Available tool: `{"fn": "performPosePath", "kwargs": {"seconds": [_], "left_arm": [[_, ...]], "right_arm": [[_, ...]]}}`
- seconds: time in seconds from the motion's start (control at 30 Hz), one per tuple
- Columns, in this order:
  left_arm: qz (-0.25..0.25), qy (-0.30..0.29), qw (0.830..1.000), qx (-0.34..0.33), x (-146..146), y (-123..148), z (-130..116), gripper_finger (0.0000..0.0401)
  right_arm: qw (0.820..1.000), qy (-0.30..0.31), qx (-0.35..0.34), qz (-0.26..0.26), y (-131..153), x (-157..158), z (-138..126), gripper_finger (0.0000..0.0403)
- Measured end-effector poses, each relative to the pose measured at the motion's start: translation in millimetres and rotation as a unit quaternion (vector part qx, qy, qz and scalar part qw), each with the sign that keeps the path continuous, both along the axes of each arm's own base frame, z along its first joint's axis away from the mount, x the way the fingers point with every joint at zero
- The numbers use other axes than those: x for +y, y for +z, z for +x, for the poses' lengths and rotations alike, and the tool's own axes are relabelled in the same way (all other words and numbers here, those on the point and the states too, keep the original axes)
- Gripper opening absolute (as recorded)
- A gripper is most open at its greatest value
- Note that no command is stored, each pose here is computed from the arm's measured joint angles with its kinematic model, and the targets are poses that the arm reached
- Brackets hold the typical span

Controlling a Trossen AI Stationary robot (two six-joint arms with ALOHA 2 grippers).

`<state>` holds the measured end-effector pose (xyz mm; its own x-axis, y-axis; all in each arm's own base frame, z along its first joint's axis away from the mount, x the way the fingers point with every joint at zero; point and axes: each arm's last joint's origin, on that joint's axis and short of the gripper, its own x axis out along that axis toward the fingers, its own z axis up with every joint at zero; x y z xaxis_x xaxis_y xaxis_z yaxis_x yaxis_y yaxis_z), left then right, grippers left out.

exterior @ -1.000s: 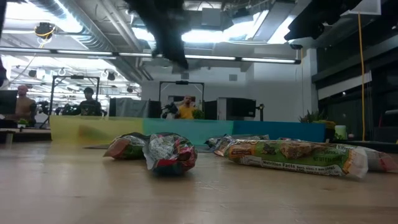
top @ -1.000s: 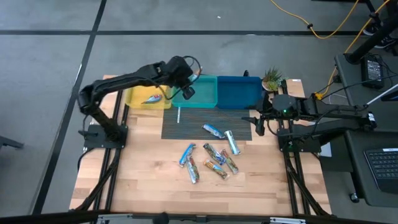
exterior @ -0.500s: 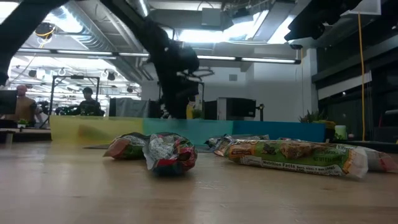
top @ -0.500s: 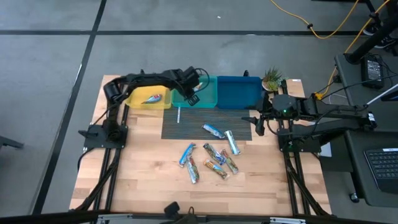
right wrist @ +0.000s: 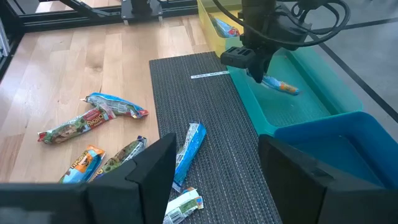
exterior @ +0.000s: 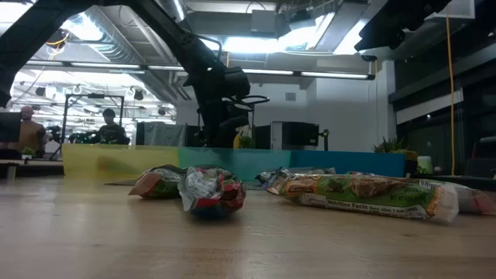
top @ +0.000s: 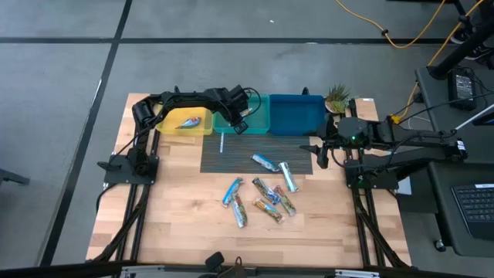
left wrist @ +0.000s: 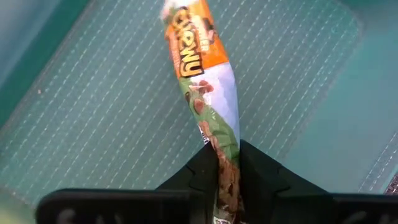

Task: Pick and place Granola Bars by type
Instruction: Put the yellow granola bar into the green bin, then put the blue granola bar into the dark blue bin

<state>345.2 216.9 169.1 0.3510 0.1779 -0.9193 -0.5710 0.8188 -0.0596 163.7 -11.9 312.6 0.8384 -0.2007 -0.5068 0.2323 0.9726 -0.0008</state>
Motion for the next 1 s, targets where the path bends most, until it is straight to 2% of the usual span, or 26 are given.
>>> {"fn": "performPosePath", "kwargs": {"seconds": [0.17, 0.33, 0.53, 0.77, 1.0], "left_arm": [[-0.001, 0.0, 1.0, 0.001, -0.4, 1.2, -0.7, 0.0097], [0.0, -0.002, 1.0, -0.011, -3.4, 17.0, -4.9, 0.0139], [-0.042, -0.026, 0.997, -0.062, -11.7, 46.9, -13.7, 0.0152], [-0.052, -0.058, 0.991, -0.112, -36.5, 98.0, -30.8, 0.0142], [0.003, -0.123, 0.973, -0.195, -87.3, 169.3, -57.1, 0.0132]], "right_arm": [[1.0, 0.008, 0.0, 0.006, -0.1, 0.6, 0.1, 0.0229], [1.0, 0.015, 0.0, 0.01, -0.1, 1.0, 0.1, 0.0229], [0.999, 0.042, 0.016, -0.025, -2.8, 1.1, 4.0, 0.0229], [0.994, 0.094, 0.044, -0.017, -11.7, 3.3, 16.2, 0.0229], [0.992, 0.1, 0.068, -0.024, -20.4, 2.6, 28.6, 0.0229]]}}
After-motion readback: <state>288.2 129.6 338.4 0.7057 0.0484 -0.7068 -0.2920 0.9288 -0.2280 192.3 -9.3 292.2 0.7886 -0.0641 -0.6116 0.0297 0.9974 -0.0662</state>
